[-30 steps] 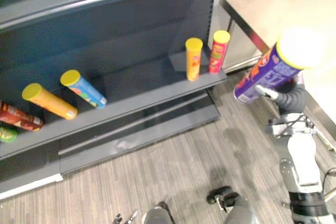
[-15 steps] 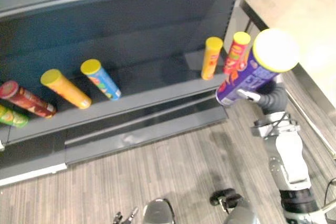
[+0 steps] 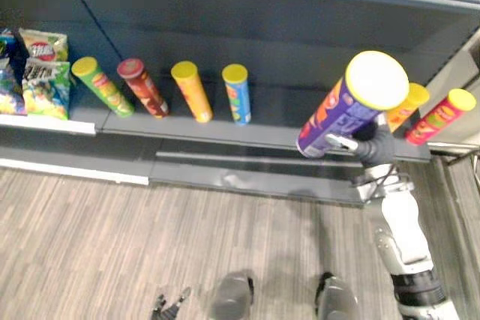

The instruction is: Put the gum and the chips on the shelf.

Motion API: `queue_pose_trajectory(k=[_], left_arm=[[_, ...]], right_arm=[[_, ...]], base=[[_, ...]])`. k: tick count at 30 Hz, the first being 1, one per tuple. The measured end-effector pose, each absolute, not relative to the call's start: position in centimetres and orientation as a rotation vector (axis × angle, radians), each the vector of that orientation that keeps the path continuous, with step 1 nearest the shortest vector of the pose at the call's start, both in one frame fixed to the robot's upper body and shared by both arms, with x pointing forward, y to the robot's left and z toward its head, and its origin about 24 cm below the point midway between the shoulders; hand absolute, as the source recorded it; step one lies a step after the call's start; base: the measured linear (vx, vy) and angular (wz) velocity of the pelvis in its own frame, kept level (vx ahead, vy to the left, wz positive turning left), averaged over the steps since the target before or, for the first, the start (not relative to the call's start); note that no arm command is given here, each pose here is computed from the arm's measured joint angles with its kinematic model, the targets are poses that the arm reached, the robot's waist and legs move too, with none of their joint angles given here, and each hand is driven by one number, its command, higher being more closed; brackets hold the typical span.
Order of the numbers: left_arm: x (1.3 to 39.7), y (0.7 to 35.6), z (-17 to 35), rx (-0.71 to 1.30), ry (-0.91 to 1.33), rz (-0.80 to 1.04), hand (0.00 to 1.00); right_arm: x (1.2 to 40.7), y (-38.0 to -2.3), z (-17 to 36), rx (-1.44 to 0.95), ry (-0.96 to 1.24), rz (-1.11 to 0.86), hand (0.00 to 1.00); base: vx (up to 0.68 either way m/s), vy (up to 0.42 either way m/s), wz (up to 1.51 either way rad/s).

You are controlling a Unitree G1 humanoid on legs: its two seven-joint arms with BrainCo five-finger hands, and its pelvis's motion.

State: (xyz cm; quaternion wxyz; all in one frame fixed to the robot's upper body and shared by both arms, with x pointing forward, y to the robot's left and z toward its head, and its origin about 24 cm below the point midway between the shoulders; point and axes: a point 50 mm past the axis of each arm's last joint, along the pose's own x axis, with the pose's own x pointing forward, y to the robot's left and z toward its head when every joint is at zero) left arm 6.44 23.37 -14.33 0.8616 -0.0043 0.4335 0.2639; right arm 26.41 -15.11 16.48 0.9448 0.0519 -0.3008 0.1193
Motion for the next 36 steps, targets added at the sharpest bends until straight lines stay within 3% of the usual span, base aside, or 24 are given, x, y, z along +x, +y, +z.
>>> queue_pose_trajectory(k=[36], left_arm=[[8.1, 22.3, -13.6, -0.023, 0.812, 0.524, 0.00]], right_arm=[[27.7, -14.6, 13.8, 0.118, -0.510, 0.216, 1.00]], base=[[-0.03, -0.056, 0.11]])
